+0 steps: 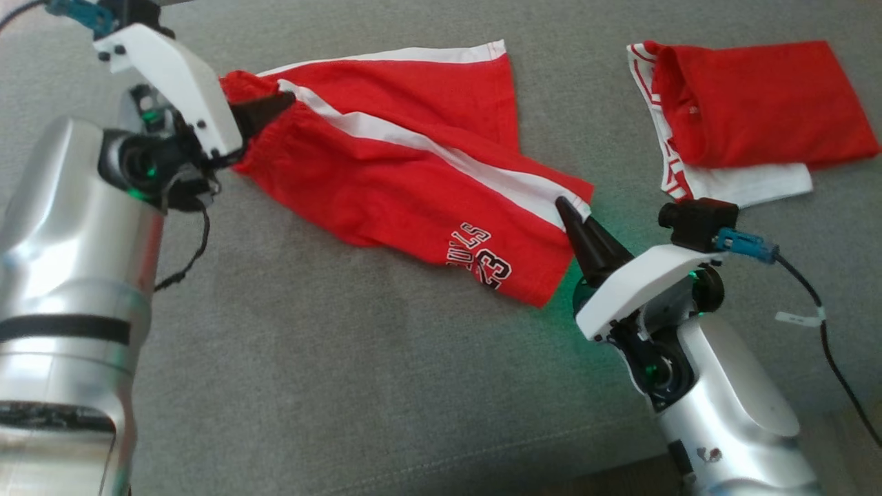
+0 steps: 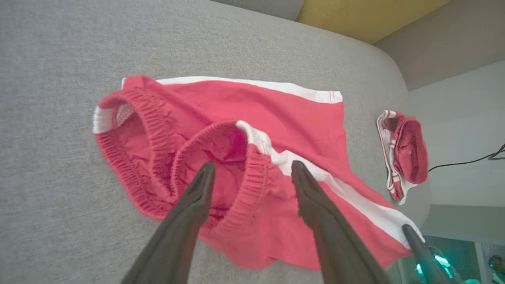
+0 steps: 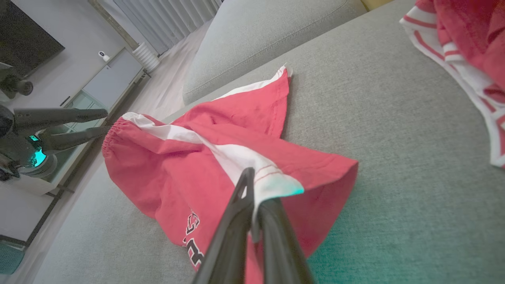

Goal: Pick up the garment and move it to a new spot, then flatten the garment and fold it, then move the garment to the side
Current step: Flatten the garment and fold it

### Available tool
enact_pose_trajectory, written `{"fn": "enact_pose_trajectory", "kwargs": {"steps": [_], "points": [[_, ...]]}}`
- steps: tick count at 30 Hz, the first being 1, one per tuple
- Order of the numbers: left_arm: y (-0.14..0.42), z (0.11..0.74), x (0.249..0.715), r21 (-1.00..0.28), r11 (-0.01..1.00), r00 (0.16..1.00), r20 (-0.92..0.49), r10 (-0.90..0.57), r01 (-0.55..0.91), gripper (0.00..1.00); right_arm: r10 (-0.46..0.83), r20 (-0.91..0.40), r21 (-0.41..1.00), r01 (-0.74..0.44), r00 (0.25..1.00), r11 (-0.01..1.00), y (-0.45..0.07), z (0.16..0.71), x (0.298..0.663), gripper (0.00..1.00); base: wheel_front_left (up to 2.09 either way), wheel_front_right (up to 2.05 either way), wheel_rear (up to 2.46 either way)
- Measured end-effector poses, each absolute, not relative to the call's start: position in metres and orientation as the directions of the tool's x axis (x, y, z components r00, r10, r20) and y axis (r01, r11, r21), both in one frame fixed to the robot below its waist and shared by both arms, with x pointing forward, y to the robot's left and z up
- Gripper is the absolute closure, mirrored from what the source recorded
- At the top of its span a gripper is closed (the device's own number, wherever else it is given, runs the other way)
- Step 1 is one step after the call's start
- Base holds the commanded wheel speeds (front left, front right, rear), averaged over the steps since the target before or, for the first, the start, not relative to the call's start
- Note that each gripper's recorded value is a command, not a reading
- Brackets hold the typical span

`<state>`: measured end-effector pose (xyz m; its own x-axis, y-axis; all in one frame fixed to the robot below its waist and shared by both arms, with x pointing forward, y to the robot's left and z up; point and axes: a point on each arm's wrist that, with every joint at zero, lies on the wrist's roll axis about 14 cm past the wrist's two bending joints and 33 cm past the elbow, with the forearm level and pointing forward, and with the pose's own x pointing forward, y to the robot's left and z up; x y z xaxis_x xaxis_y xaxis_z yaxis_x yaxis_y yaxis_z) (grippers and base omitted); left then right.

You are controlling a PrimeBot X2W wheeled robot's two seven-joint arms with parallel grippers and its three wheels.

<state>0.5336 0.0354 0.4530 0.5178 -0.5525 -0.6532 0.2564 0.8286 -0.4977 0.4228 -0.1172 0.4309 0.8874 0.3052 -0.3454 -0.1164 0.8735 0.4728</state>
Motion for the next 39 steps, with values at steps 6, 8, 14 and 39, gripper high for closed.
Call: {"fn": "enact_pose_trajectory", "kwargs": {"steps": [6, 8, 14, 39], "points": [[0.027, 0.458, 0.546, -0.509, 0.826, 0.507, -0.66, -0.555, 0.241, 0.0, 0.31, -0.356, 0.469, -0.118, 0.881, 0.875, -0.115, 0.425, 0.424, 1.0, 0.0, 0.0, 0.0], [0.025, 0.456, 0.547, -0.507, 0.828, 0.5, -0.667, -0.553, 0.238, 0.0, 0.309, -0.357, 0.471, -0.116, 0.882, 0.874, -0.115, 0.424, 0.424, 1.0, 0.0, 0.0, 0.0], [0.023, 0.436, 0.541, -0.457, 0.854, 0.452, -0.726, -0.519, 0.247, 0.0, 0.306, -0.357, 0.465, -0.116, 0.883, 0.877, -0.117, 0.423, 0.426, 1.0, 0.0, 0.0, 0.0], [0.014, 0.431, 0.553, -0.452, 0.854, 0.443, -0.73, -0.52, 0.258, 1.0, 0.292, -0.346, 0.437, -0.122, 0.892, 0.891, -0.125, 0.425, 0.443, 1.0, 0.0, 0.0, 0.0]]}}
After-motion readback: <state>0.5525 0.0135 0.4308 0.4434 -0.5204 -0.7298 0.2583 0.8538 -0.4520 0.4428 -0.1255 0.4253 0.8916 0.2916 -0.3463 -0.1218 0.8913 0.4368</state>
